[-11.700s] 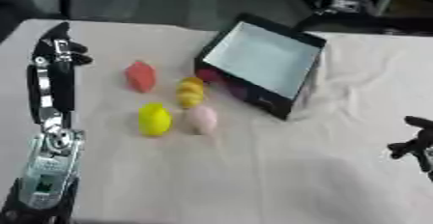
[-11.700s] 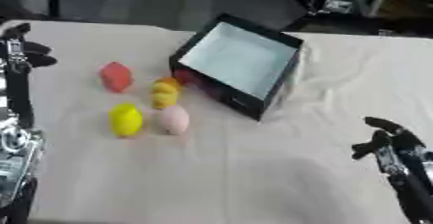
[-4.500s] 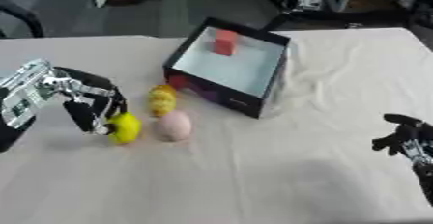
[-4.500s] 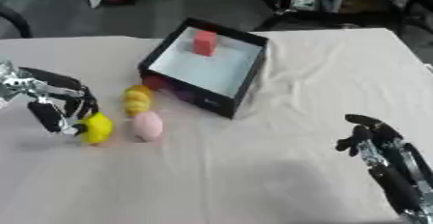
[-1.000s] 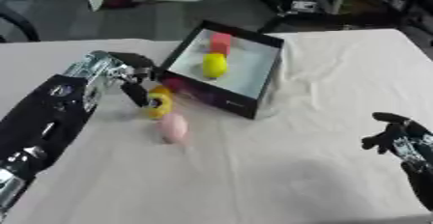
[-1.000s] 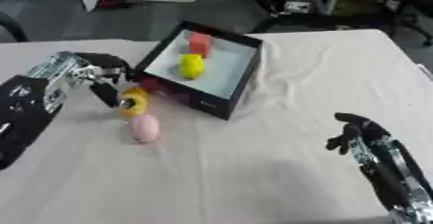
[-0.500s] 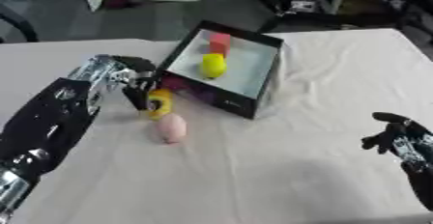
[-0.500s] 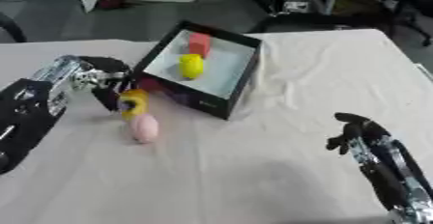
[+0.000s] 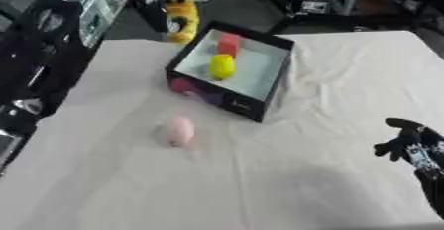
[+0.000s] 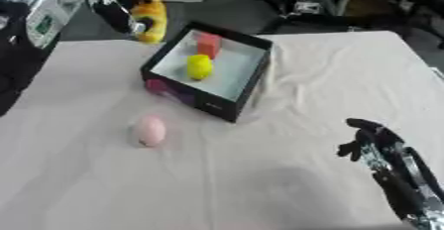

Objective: Pick up objects on the table and place them in the box.

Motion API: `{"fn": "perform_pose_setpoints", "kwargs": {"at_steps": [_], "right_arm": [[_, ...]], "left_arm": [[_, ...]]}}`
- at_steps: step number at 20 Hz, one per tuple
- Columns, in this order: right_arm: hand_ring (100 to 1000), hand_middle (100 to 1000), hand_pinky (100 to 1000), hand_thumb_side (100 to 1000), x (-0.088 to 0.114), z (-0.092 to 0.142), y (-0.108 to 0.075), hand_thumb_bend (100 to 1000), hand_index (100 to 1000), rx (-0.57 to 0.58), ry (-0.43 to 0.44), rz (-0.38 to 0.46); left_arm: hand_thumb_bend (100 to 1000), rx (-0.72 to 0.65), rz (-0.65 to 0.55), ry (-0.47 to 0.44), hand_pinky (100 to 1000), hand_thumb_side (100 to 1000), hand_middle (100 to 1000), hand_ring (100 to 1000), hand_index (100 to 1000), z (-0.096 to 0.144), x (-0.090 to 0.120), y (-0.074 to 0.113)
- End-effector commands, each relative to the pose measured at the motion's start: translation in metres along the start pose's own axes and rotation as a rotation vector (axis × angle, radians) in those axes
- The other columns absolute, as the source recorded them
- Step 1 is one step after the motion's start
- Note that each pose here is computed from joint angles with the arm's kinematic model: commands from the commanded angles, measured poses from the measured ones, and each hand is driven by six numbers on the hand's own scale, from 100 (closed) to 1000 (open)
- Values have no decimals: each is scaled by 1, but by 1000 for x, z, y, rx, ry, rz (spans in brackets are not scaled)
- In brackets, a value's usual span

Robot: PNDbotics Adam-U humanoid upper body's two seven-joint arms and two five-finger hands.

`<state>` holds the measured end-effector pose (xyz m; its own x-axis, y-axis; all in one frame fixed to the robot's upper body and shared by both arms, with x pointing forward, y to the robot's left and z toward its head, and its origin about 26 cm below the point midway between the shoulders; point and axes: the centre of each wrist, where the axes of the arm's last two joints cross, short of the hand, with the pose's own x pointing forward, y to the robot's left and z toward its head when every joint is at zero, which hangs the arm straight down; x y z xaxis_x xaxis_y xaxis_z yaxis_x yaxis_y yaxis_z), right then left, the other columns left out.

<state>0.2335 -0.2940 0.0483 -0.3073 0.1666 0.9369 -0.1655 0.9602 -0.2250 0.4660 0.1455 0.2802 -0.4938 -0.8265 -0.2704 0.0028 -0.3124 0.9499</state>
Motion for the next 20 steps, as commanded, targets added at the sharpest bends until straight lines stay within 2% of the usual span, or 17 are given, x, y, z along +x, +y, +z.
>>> {"fn": "perform_pose_setpoints", "kwargs": {"at_steps": [1, 4, 8, 9, 11, 12, 13, 15, 16, 18, 19, 20], "right_arm": [[521, 324, 688, 658, 5, -4, -2, 100, 782, 14, -23, 5], [521, 325, 689, 666, 6, -7, 0, 100, 782, 25, -31, -5], [521, 325, 689, 666, 7, -10, 3, 100, 782, 43, -39, -16], [520, 325, 689, 667, 7, -11, 3, 100, 782, 45, -40, -18], [520, 325, 689, 667, 7, -11, 4, 100, 782, 47, -41, -20], [520, 325, 690, 672, 7, -11, 3, 100, 782, 47, -40, -20], [520, 325, 690, 664, 7, -11, 3, 100, 782, 47, -41, -20], [520, 325, 690, 665, 7, -11, 3, 100, 782, 44, -40, -19], [520, 325, 690, 666, 7, -11, 3, 100, 782, 43, -39, -18], [520, 325, 690, 662, 7, -11, 2, 100, 783, 40, -40, -17], [520, 325, 690, 663, 7, -10, 2, 100, 782, 36, -38, -15], [520, 325, 690, 663, 7, -10, 1, 100, 782, 31, -36, -12]], "left_arm": [[228, 42, 18, 12, 590, 312, 512, 458, 653, -23, 23, -2], [245, 48, 31, 35, 603, 324, 526, 469, 669, -46, 47, -31], [288, 123, 32, 110, 640, 371, 576, 511, 742, -62, 72, -63], [337, 135, 27, 128, 683, 453, 650, 581, 829, -64, 77, -70], [374, 137, 16, 152, 716, 567, 737, 650, 881, -67, 84, -83], [374, 130, 14, 157, 724, 567, 754, 667, 892, -68, 86, -88], [483, 124, 10, 159, 738, 721, 791, 700, 917, -69, 87, -91], [495, 121, 3, 154, 746, 815, 822, 725, 928, -68, 86, -91], [490, 122, 5, 146, 746, 818, 822, 725, 927, -68, 84, -89], [456, 152, 7, 117, 745, 770, 811, 716, 913, -62, 74, -77], [417, 169, -2, 93, 742, 707, 780, 692, 889, -58, 65, -66], [410, 180, -9, 60, 742, 693, 769, 683, 879, -51, 53, -53]]}}
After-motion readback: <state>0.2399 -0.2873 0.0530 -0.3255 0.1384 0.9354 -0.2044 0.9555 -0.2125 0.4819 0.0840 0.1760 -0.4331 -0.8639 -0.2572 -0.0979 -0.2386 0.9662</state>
